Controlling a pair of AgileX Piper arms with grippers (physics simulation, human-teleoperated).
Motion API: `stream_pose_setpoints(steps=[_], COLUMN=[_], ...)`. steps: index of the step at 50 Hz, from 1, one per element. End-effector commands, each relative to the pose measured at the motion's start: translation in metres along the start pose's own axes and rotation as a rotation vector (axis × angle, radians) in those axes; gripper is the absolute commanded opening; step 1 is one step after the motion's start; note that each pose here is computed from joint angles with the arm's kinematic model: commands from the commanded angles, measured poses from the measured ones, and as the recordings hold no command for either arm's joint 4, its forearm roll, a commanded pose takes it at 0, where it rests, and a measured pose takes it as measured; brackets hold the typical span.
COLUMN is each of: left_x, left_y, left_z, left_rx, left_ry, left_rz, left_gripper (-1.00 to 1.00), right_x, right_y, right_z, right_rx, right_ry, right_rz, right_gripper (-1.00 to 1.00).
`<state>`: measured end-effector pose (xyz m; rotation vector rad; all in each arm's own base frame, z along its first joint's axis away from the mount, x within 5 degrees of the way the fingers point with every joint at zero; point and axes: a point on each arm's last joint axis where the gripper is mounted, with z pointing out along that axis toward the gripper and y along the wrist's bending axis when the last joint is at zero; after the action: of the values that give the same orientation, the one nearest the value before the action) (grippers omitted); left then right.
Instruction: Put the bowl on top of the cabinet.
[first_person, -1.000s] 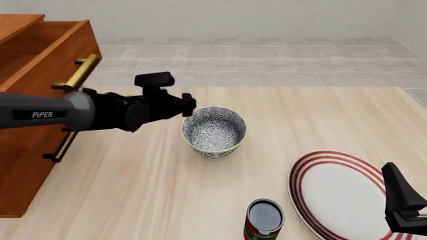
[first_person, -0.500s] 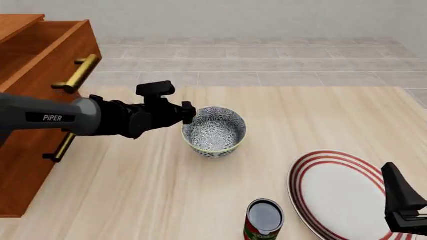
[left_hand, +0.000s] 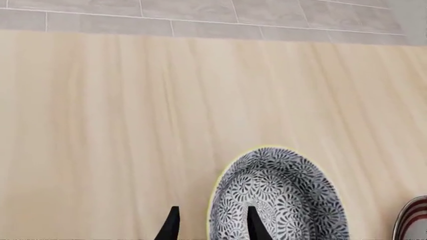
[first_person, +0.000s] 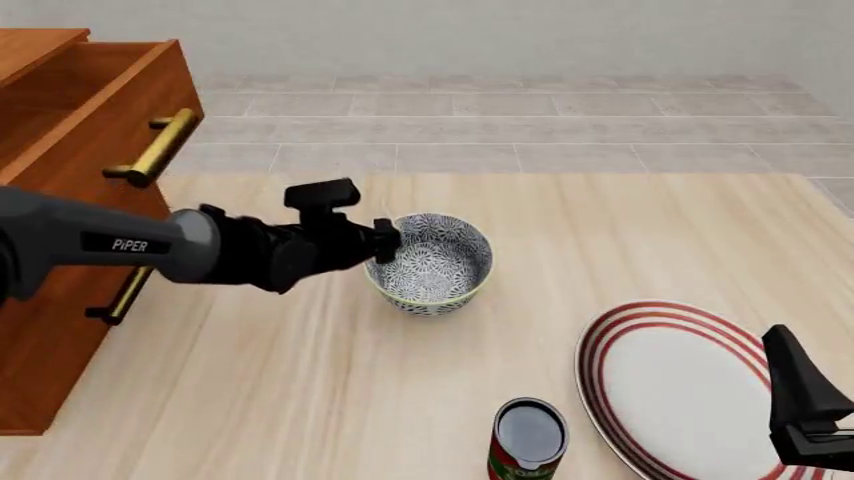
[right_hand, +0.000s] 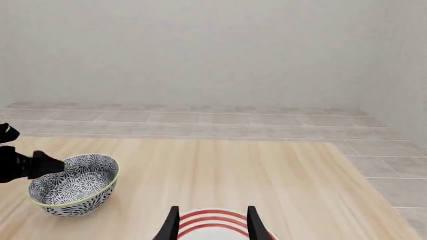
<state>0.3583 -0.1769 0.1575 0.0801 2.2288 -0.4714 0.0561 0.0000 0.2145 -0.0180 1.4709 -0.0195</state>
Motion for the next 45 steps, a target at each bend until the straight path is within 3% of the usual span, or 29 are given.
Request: stream_pose_setpoints(steps=[1,45], left_x=[0.008,0.024], left_y=[-0.003,-0.001], left_z=[0.004,0.017], left_rx=[0.008,0.006], left_ry=[0.013,0.037], left_rz=[-0.007,-0.012], left_gripper=[1.00,1.00], right_x=[0.000,0.000], right_y=[0.000,0.000], right_z=[0.000,0.000], right_rx=[0.001,0.000], right_ry=[-0.001,-0.002], right_rz=[0.001,0.001], right_gripper=[1.00,1.00])
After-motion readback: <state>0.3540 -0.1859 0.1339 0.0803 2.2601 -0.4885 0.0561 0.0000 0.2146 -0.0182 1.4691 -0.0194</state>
